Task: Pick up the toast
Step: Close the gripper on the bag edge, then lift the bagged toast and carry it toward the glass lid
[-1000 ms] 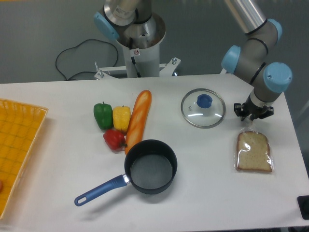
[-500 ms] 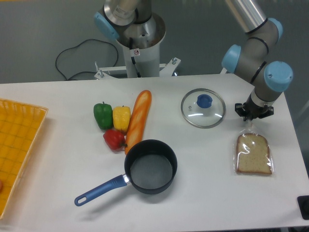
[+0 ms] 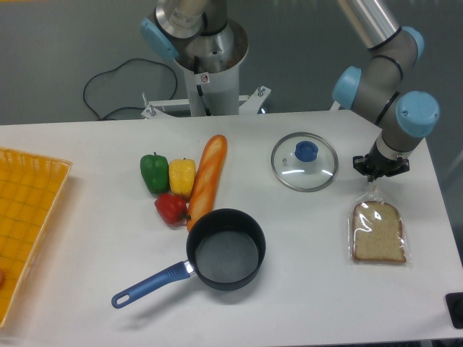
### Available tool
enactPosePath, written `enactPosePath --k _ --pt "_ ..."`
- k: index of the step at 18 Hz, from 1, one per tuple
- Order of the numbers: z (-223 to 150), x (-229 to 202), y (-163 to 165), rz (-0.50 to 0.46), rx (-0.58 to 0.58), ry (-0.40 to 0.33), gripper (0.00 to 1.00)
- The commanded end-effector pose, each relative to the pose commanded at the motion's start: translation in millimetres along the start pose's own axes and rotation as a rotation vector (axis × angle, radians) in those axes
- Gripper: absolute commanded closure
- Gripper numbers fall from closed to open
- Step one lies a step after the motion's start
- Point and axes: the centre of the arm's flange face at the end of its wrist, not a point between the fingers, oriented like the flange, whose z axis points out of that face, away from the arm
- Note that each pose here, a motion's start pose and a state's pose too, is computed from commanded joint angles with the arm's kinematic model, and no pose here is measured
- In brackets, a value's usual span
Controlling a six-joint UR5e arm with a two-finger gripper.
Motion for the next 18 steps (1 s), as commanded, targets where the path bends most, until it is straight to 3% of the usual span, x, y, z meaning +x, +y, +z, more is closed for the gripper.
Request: enactPosePath --k 10,14,18 --pt "-55 7 -20 0.029 0.058 -0.055 1.00" --pt "-84 31 -37 0.070 0.111 -0.074 1.00" --pt "-98 58 -44 0.117 0.085 -0.040 1.00"
